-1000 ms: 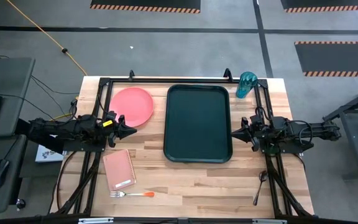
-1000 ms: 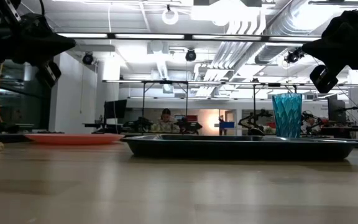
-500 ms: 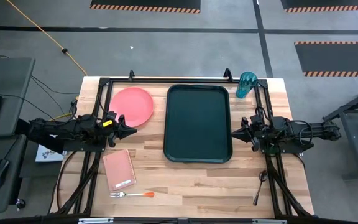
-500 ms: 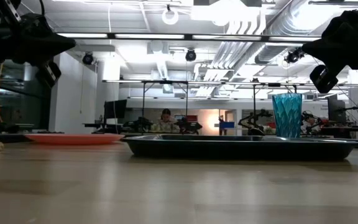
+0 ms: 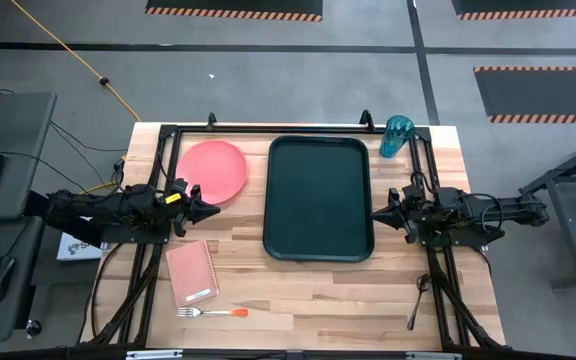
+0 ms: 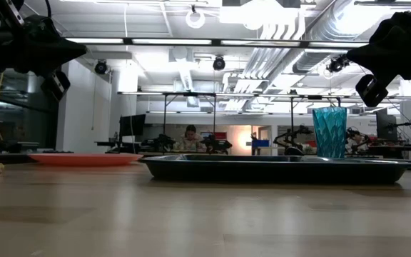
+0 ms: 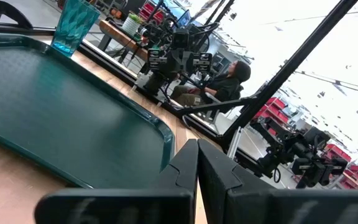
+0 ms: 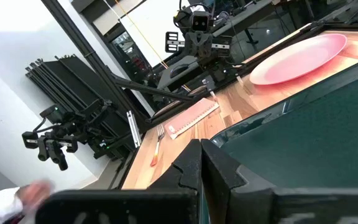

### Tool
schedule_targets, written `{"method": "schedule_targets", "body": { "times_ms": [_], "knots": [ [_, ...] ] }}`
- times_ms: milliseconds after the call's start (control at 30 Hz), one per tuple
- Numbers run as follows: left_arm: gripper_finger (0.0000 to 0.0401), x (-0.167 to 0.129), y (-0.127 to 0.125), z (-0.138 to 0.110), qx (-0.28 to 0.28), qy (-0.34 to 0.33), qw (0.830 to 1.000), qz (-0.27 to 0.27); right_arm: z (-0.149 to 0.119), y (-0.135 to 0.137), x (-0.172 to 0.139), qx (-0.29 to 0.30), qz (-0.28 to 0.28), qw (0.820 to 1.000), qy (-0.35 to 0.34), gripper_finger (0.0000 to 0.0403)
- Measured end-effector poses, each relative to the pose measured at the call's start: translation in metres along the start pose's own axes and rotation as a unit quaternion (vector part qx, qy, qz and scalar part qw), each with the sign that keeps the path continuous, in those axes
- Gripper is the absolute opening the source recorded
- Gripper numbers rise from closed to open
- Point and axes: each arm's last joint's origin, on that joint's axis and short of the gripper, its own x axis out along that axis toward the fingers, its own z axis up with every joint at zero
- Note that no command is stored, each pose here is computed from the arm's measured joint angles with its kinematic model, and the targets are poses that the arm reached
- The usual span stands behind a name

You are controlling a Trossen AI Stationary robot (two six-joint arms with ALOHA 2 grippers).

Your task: Pick and place plate/cup/fork/spoon on tray

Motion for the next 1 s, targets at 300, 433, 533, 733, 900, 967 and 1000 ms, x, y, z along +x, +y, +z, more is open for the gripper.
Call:
{"method": "schedule_targets", "body": {
  "times_ms": [300,433,533,733,900,967,1000],
  "knots": [
    [0.0000,0.000,0.000,0.000,0.000,0.000,1.000,0.000,0.000,0.000,0.000,0.000,0.000,1.000,0.000,0.0000],
    [0.0000,0.000,0.000,0.000,0.000,-0.001,1.000,0.000,0.000,0.000,0.000,0.000,0.000,1.000,0.000,0.0000],
    [0.0000,0.000,-0.001,0.008,0.014,-0.063,0.997,0.030,0.000,0.000,0.000,0.000,0.000,1.000,0.000,0.0000],
    [0.0001,-0.006,-0.003,0.031,0.047,-0.249,0.954,0.158,0.000,0.000,0.000,0.000,0.000,1.000,0.000,0.0000],
    [0.0028,0.001,-0.010,0.051,0.141,-0.275,0.935,0.172,0.000,0.000,0.000,0.000,0.000,1.000,0.000,0.0000],
    [0.0052,0.011,-0.010,0.060,0.186,-0.229,0.928,0.226,0.000,0.000,0.000,0.000,0.000,1.000,0.000,0.0000],
    [0.0065,0.017,-0.011,0.066,0.202,-0.197,0.925,0.252,0.000,0.000,0.000,0.000,0.000,1.000,0.000,0.0000]
  ]
}}
